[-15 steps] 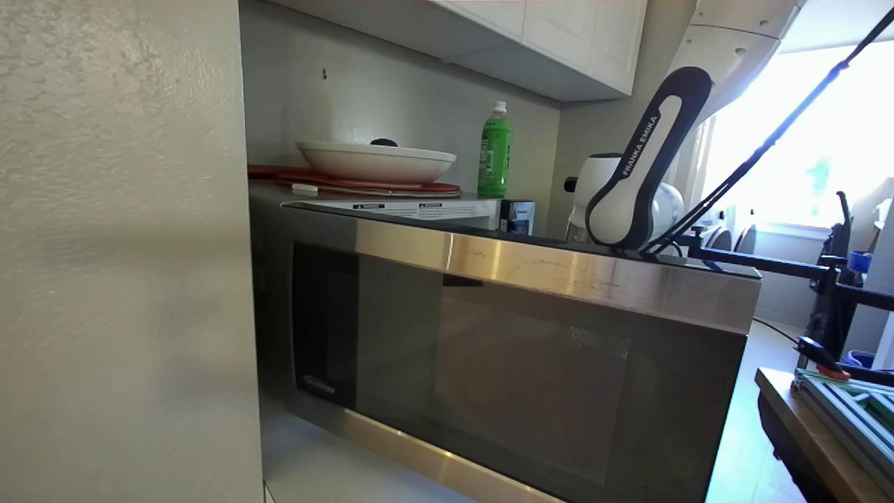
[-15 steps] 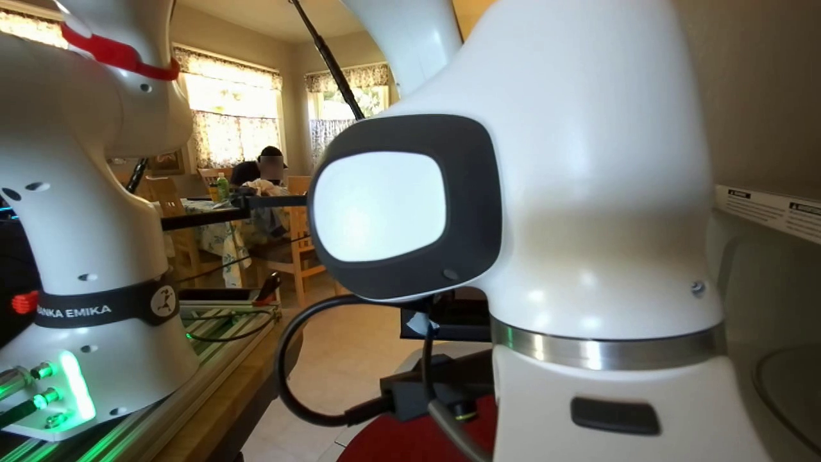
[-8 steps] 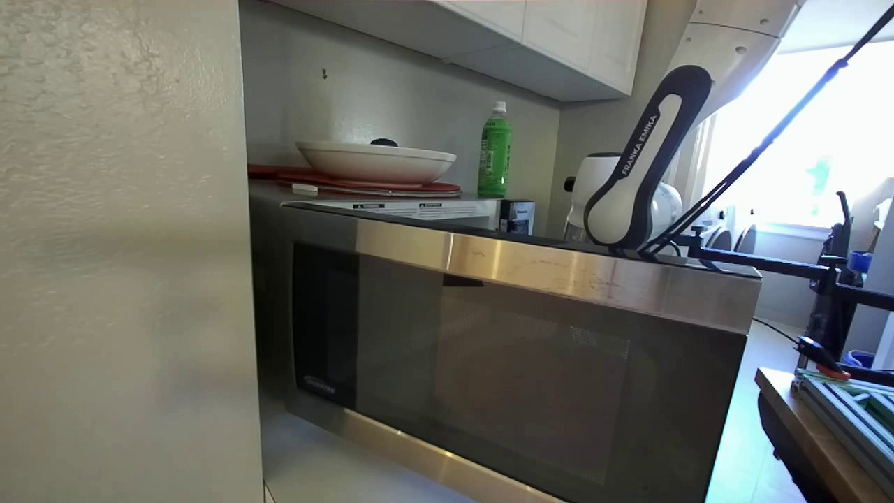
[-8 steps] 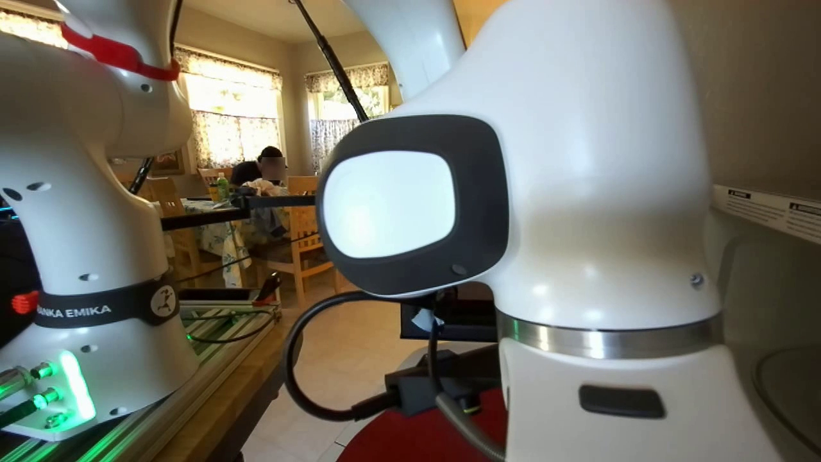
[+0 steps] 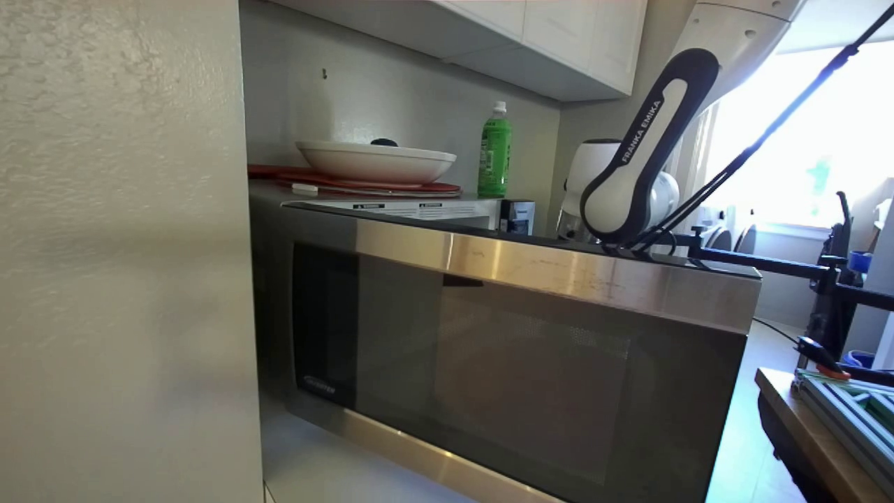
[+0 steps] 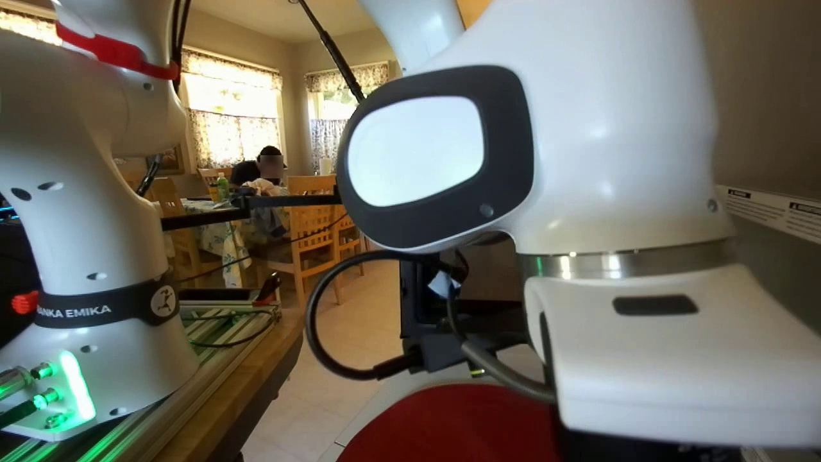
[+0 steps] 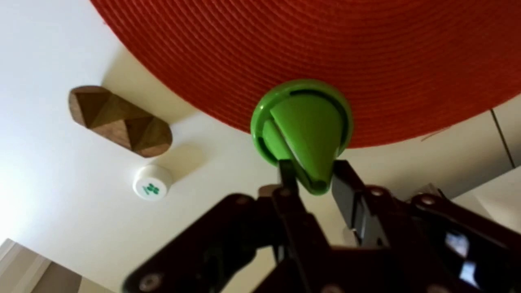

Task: Place the green cone shaped object on the far left side of the red mat in front of the microwave

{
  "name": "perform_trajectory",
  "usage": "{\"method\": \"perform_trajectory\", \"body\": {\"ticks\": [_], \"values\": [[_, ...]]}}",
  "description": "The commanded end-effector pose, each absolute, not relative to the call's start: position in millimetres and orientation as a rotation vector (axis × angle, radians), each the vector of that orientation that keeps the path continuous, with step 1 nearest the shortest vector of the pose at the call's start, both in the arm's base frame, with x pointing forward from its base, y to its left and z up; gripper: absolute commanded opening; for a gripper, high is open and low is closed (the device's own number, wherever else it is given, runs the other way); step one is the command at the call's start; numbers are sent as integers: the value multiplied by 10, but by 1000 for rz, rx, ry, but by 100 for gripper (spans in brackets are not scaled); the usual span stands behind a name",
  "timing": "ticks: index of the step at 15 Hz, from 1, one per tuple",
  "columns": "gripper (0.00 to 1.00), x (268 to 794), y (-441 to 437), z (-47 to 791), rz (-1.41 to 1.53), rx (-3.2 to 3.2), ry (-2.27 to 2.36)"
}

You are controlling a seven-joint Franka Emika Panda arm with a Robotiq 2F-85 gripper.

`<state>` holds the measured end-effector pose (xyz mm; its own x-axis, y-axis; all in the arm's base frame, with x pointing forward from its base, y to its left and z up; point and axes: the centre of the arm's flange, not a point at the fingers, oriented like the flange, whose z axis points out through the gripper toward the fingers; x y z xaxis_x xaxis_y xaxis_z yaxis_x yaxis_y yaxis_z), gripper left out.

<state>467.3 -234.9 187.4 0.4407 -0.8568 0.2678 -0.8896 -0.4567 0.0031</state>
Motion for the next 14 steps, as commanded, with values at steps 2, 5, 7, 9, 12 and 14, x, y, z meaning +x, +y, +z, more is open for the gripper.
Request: {"method": "perform_trajectory", "body": {"ticks": [2,5,7,9,12,14], "values": [[7,4725,-2107,2299,338,2617,-1508],[7,4834,-1836,2445,326,2702,-1455],[7,4893,-1627,2503,313,2754,-1397],[7,4932,-1400,2515,298,2803,-1323],[7,4932,-1051,2497,289,2887,-1164],[7,4921,-832,2466,283,2944,-1022]]}}
